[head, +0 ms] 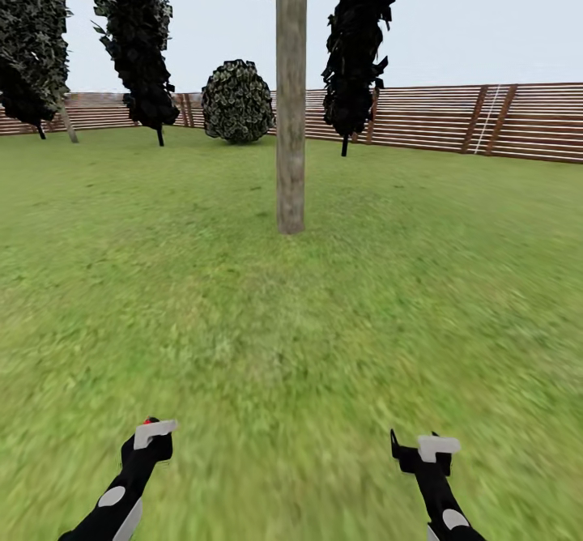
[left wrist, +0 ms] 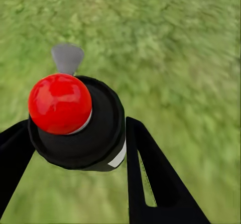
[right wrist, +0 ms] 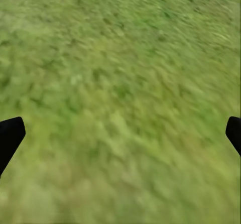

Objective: In the garden, pick up the pesticide atomizer on the floor and spray pesticide onto both trees until each tree trunk is fully covered.

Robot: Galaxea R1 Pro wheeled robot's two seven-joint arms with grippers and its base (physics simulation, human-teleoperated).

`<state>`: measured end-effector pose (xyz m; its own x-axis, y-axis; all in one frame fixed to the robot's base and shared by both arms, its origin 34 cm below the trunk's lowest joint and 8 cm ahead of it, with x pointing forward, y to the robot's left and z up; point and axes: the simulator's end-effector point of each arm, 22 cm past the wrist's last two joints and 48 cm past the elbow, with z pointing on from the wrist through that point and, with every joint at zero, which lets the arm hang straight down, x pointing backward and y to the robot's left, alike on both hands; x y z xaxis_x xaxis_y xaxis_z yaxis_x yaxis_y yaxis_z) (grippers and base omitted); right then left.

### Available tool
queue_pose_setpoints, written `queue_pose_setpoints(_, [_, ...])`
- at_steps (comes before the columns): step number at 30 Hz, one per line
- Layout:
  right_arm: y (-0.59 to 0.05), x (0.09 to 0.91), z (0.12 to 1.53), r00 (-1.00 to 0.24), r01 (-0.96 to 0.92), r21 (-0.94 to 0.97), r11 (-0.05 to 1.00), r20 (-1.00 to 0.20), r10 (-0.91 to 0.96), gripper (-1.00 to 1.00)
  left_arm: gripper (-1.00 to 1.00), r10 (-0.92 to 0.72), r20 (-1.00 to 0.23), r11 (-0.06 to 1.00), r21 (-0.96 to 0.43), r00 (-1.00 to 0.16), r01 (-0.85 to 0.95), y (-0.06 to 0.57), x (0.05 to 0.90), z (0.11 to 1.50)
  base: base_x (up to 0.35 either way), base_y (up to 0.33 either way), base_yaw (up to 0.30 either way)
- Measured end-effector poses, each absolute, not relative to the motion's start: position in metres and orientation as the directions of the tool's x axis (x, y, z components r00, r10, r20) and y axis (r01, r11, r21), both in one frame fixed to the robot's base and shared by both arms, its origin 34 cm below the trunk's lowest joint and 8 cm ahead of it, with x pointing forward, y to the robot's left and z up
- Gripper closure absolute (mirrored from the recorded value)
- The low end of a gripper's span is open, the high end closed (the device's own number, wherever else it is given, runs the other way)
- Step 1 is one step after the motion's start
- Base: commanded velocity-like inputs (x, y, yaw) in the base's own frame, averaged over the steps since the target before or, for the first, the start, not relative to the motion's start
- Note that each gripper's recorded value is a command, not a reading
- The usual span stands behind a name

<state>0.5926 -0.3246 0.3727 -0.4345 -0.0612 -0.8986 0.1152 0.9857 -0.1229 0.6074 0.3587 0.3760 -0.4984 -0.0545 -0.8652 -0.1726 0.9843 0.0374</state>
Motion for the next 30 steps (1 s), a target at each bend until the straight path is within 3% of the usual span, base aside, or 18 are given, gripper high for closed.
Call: queue_pose_setpoints(30, [-0.3235, 0.5927, 0.3725, -0.435, 0.115, -0.122, 0.986, -0.899, -0.06, -1.0, 1.0, -0.055, -0.866, 0.984, 0.037, -0.497, -0.173, 0.359, 0.6076, 0.3766, 0.338, 0.0, 0.0])
